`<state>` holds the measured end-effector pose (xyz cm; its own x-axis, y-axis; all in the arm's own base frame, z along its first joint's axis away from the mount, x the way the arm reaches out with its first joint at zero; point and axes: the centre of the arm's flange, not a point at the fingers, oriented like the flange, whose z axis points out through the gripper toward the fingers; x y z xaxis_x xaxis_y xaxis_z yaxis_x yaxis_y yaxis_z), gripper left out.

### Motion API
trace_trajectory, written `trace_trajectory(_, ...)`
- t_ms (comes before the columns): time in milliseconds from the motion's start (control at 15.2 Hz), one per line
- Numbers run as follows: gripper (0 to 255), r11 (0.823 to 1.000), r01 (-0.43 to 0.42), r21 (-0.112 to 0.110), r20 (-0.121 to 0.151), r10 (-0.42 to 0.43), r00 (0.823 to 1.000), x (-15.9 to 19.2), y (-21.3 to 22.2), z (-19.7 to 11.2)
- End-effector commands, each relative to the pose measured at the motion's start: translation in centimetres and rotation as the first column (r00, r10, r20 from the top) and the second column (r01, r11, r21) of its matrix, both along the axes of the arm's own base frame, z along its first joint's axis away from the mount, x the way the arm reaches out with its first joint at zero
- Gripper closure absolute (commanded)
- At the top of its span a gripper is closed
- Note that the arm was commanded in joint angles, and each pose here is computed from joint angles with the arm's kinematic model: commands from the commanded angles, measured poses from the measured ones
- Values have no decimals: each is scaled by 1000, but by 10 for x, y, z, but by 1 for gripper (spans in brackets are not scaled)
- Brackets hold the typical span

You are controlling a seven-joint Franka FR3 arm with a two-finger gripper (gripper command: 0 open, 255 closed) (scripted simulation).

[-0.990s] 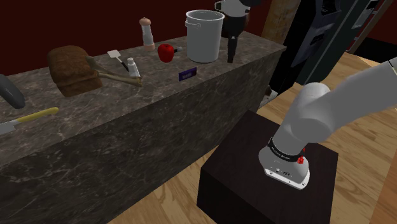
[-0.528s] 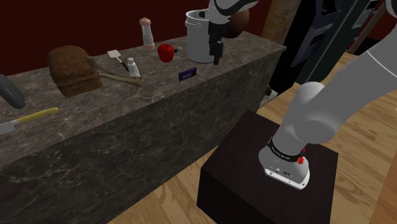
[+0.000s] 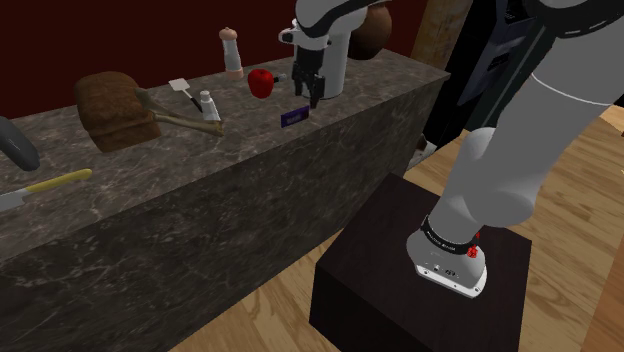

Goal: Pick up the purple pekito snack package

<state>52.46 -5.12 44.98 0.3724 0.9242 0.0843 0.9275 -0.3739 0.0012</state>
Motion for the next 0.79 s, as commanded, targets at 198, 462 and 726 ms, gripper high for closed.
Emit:
trace_trajectory(198,0,990,-139,26,15,138,990,29,14,-28)
trace_trajectory(462,0,990,-139,26,15,138,990,29,14,-49)
trace_trajectory(726,255,990,-139,26,15,138,990,29,14,-57)
